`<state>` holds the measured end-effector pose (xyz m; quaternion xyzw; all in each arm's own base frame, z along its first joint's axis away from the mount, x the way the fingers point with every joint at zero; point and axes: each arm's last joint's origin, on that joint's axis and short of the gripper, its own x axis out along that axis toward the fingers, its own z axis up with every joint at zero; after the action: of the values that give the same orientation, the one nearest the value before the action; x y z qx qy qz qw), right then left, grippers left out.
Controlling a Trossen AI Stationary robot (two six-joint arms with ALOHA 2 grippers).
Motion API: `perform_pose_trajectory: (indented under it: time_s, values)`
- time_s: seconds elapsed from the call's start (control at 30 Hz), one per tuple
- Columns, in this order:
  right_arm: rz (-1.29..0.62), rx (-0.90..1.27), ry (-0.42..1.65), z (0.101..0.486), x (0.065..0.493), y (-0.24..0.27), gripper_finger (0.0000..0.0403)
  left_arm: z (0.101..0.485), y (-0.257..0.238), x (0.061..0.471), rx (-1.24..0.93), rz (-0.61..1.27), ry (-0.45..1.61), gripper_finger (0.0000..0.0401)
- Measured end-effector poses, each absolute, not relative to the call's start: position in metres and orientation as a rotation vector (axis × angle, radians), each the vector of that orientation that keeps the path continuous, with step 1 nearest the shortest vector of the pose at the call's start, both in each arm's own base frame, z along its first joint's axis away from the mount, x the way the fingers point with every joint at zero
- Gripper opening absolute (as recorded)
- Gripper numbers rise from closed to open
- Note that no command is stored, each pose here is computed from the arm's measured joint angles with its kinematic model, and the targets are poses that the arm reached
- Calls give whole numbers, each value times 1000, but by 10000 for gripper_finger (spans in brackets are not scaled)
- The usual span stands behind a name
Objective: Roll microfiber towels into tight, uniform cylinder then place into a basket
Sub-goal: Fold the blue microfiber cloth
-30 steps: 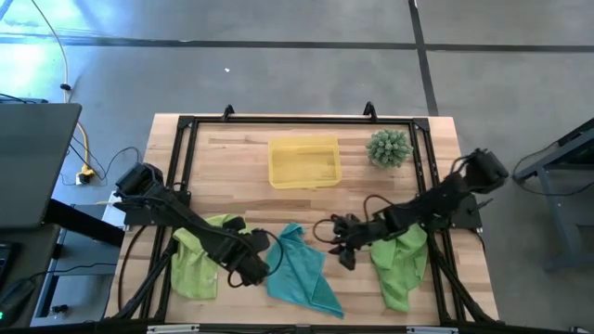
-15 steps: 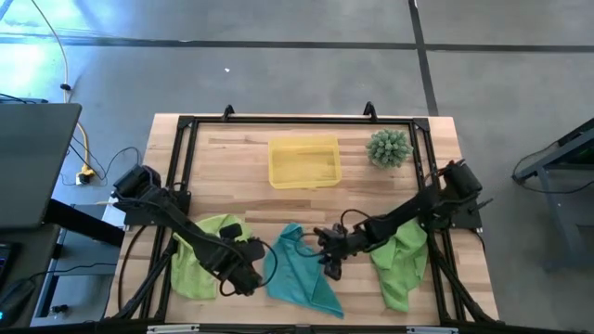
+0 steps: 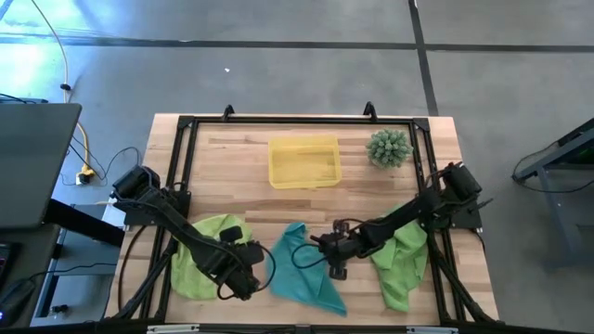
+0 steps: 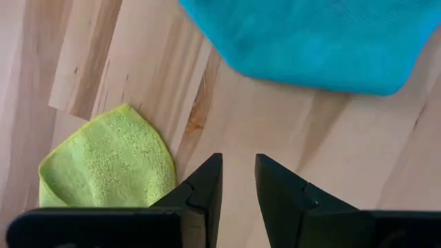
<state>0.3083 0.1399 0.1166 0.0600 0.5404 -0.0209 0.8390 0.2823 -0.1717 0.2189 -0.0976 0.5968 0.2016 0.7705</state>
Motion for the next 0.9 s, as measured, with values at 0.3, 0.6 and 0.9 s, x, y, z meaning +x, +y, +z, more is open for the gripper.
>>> perform_pose_trajectory:
  time_s: [0.3, 0.6, 0.9]
  values:
    - [-128, -25, 1317, 124, 300, 134, 156, 222, -176, 295, -126, 371, 1135, 76]
    - [-129, -53, 1330, 129, 302, 134, 156, 218, -181, 335, -24, 190, 893, 76]
    - [-136, -61, 1340, 129, 301, 134, 156, 165, -165, 362, 22, 243, 991, 76]
